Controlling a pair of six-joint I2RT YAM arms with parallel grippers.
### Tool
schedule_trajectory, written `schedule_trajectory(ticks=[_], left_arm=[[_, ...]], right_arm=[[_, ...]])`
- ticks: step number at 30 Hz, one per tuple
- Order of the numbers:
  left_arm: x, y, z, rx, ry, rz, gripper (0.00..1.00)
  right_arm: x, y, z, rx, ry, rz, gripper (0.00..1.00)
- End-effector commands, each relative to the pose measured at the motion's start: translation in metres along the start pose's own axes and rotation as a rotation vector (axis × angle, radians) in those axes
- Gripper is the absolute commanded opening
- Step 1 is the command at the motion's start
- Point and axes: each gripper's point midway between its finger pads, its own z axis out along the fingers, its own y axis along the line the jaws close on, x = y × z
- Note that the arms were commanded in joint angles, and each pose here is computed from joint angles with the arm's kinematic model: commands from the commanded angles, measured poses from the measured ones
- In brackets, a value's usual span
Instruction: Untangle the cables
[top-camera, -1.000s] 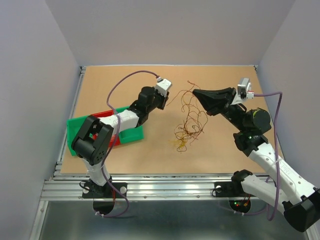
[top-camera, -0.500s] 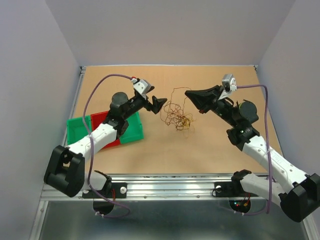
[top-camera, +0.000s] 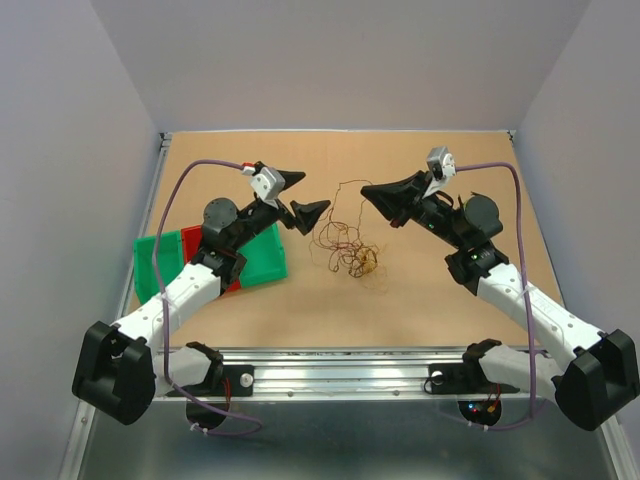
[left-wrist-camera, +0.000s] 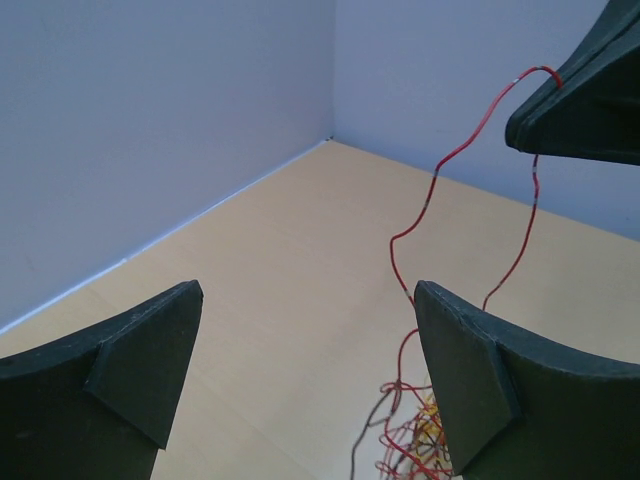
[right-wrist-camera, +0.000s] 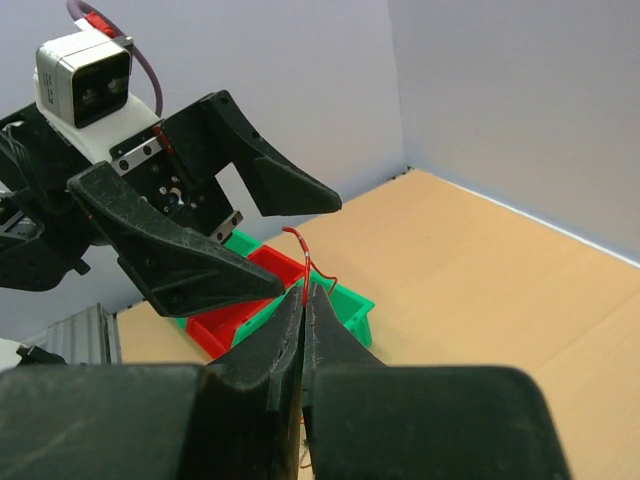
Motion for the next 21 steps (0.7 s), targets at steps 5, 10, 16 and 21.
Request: schedule_trajectory(ticks=[5,10,16,21], left_arm=[[-0.014,-0.018,0.009,0.105,-0.036,0.012,0.99],[-0.011,-0.022,0.032,0.050,-0.011,0.006,0.99],[-0.006,-0.006,0.052,-0.061,0.025,-0.017,0.98],[-0.003,0.010,0.058,-0.180,0.052,0.019,0.95]], right_arm=[[-0.023,0.014,0.002,-0.048,-0.057,-0.024,0.01],[-0.023,0.015,0.005,-0.057,-0.059,-0.010,0.00],[-0.022,0.016,0.007,-0.069,-0.063,0.003,0.01],[-0.022,0.017,0.009,-0.078,-0.067,0.009,0.01]])
